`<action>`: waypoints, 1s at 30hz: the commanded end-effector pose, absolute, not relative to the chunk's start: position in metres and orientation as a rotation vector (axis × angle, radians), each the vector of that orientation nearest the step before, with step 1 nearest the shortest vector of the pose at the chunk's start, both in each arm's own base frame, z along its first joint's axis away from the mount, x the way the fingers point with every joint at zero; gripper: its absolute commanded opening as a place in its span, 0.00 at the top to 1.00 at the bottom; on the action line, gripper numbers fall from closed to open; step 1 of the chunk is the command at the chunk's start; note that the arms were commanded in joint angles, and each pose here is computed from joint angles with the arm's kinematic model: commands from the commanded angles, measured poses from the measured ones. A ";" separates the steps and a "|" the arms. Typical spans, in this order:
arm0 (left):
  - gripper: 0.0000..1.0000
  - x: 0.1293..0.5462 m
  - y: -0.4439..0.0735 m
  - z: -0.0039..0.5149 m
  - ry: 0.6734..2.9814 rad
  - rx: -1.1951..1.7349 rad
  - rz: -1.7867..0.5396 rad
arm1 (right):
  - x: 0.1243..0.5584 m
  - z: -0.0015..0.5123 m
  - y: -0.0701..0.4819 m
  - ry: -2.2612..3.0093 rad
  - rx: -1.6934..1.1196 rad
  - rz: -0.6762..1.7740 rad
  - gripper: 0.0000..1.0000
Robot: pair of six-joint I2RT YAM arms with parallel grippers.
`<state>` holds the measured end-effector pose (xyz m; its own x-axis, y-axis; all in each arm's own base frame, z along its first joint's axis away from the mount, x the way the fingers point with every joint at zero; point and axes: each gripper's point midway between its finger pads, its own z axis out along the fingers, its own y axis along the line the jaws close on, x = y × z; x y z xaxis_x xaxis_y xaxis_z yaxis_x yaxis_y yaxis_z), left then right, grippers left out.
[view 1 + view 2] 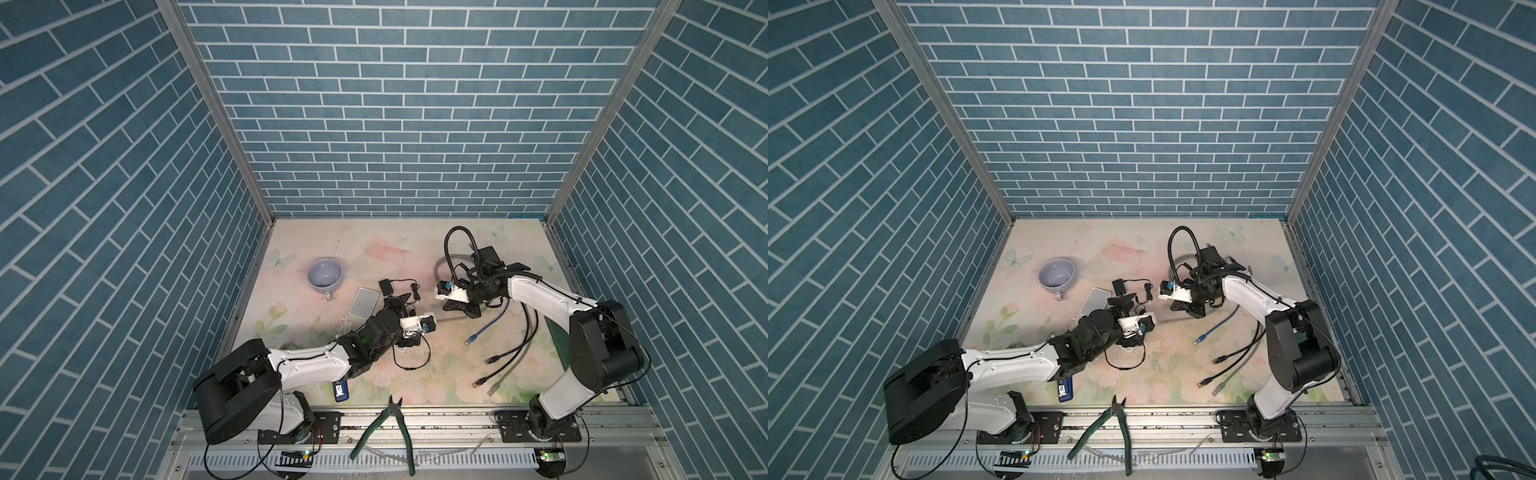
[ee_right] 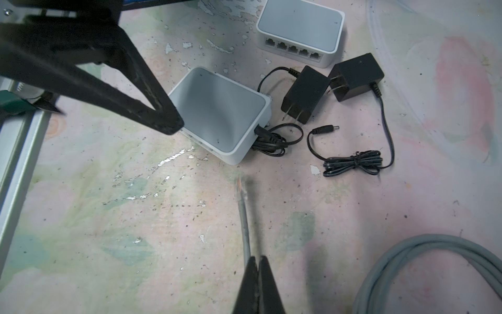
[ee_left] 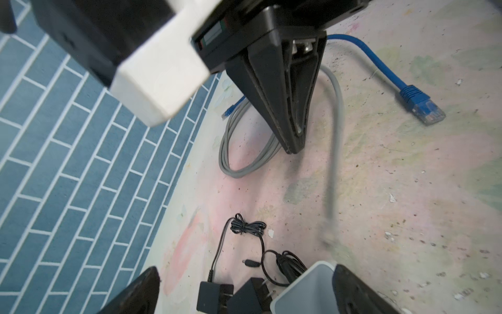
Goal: Insert the plug into the switch port
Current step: 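Lift the grey cable plug with the right gripper while the left gripper approaches it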
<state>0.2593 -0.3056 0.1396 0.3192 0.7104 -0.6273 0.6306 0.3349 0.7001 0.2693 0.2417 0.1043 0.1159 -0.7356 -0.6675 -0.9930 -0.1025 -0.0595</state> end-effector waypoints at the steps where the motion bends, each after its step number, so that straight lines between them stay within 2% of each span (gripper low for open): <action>1: 0.02 0.258 -0.324 0.163 1.216 1.365 0.074 | 0.264 0.118 0.248 1.650 -1.888 0.764 1.00; 5: 0.14 0.256 -0.331 0.157 1.180 1.433 0.082 | 0.261 0.119 0.249 1.637 -1.889 0.778 1.00; 8: 0.15 0.255 -0.330 0.154 1.185 1.443 0.082 | 0.264 0.113 0.245 1.655 -1.896 0.729 1.00; 9: 0.15 0.254 -0.329 0.154 1.192 1.438 0.073 | 0.264 0.109 0.243 1.666 -1.896 0.712 0.99; 11: 0.13 0.251 -0.326 0.157 1.209 1.398 0.037 | 0.266 0.096 0.237 1.684 -1.910 0.646 0.85; 14: 0.10 0.245 -0.317 0.161 1.239 1.323 -0.018 | 0.267 0.078 0.228 1.721 -1.942 0.575 0.79; 23: 0.03 0.236 -0.288 0.163 1.389 1.184 -0.103 | 0.260 0.039 0.213 1.813 -2.075 0.474 0.73; 30: 0.00 0.246 -0.268 0.173 1.523 1.022 -0.091 | 0.254 0.023 0.213 1.820 -2.158 0.438 0.72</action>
<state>0.2410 -0.2777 0.1749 0.2239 0.5456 -0.8076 0.6446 0.5386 0.5426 0.2657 0.2193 0.0387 0.1209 -0.8856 -0.4485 -0.9926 -0.1115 -0.0474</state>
